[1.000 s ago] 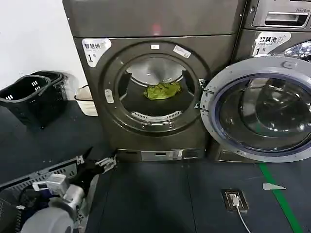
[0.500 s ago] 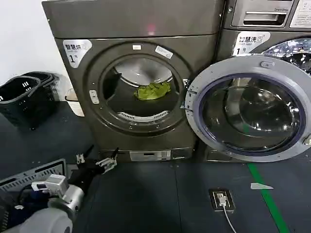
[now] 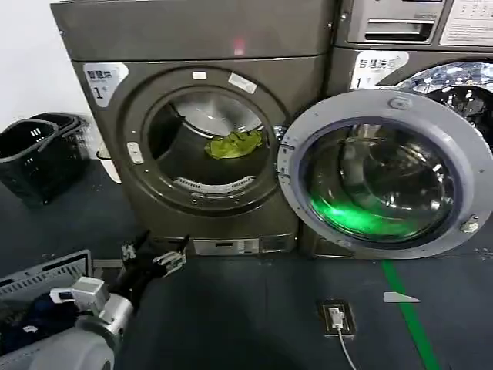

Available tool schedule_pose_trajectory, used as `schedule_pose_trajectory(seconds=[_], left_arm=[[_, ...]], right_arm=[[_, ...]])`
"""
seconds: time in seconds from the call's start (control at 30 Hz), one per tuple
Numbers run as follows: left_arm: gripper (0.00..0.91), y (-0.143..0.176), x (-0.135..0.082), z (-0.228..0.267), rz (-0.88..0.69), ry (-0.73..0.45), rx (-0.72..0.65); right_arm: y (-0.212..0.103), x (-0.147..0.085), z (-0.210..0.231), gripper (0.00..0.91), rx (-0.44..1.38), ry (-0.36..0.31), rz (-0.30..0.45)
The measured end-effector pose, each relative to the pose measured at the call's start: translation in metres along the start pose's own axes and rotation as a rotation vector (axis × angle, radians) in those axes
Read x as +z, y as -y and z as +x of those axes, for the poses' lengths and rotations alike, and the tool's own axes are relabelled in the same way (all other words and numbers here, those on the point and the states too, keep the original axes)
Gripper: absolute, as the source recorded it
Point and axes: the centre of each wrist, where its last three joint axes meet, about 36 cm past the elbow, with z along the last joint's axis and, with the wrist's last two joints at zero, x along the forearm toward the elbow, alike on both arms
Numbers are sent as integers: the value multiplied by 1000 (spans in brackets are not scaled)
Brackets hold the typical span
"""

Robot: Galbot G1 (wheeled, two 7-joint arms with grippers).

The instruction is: Grasp the clothes from the dryer.

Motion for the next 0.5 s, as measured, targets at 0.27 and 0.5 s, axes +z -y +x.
schedule_pose_trajectory(seconds=[0.27, 0.5], left_arm=[[907, 1, -4, 2, -13, 25, 3], [907, 1, -2, 0, -17, 29, 4]], right_arm=[[0, -1, 1, 907, -26, 22, -18], [-1, -1, 2, 907, -42, 34, -26]])
